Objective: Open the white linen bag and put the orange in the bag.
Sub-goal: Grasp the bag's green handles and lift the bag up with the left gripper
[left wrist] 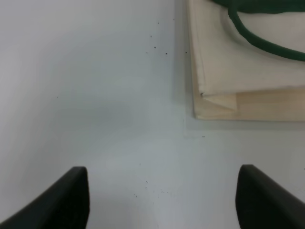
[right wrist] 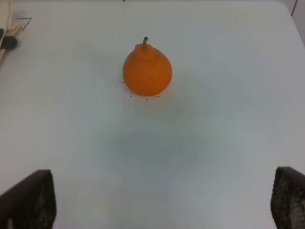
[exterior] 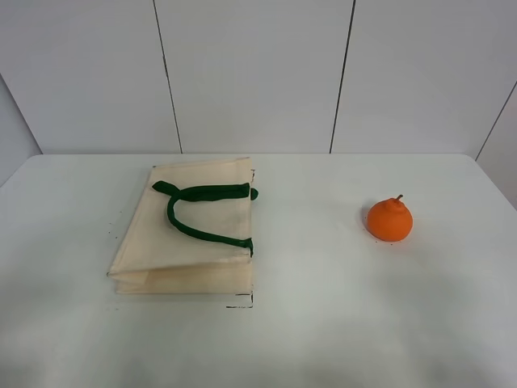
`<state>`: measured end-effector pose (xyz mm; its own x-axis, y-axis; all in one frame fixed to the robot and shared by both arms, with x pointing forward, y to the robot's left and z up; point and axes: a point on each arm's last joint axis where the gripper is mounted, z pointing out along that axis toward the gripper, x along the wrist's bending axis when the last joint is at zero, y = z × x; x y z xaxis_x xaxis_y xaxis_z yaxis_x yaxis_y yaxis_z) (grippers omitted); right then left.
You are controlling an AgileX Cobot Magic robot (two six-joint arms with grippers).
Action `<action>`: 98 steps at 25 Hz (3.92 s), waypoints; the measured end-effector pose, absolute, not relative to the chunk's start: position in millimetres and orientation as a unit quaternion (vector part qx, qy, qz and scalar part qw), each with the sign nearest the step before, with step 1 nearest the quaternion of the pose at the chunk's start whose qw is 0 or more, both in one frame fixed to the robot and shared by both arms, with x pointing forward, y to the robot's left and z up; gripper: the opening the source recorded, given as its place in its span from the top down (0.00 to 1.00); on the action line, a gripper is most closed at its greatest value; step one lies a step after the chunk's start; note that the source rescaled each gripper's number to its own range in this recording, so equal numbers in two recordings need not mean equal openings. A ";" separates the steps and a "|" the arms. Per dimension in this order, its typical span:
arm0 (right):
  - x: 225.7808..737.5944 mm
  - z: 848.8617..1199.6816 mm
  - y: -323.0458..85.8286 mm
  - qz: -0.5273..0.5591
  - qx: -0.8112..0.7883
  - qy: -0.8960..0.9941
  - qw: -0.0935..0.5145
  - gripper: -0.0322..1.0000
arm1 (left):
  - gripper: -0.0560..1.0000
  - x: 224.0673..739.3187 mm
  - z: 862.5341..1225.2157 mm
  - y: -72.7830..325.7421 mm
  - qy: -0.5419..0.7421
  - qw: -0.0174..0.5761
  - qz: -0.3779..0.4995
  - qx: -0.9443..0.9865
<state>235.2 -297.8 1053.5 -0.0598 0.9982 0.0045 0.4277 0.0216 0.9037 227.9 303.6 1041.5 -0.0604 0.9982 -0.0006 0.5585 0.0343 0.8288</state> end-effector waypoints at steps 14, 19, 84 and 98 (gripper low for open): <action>235.2 1053.5 -297.8 0.391 0.580 0.614 0.365 0.00 | 0.01 258.1 1076.2 303.8 0.668 0.272 0.286 0.630; 235.2 1053.5 -297.8 0.391 0.580 0.614 0.365 0.00 | 0.00 322.1 1111.7 305.4 0.686 0.225 0.239 0.649; 235.2 1053.5 -297.9 0.391 0.582 0.612 0.365 0.00 | 0.94 685.0 926.7 177.9 0.721 0.044 0.024 0.691; 243.2 1059.1 -296.4 0.390 0.586 0.616 0.353 0.00 | 0.95 644.9 1134.3 141.4 0.627 0.220 0.101 0.741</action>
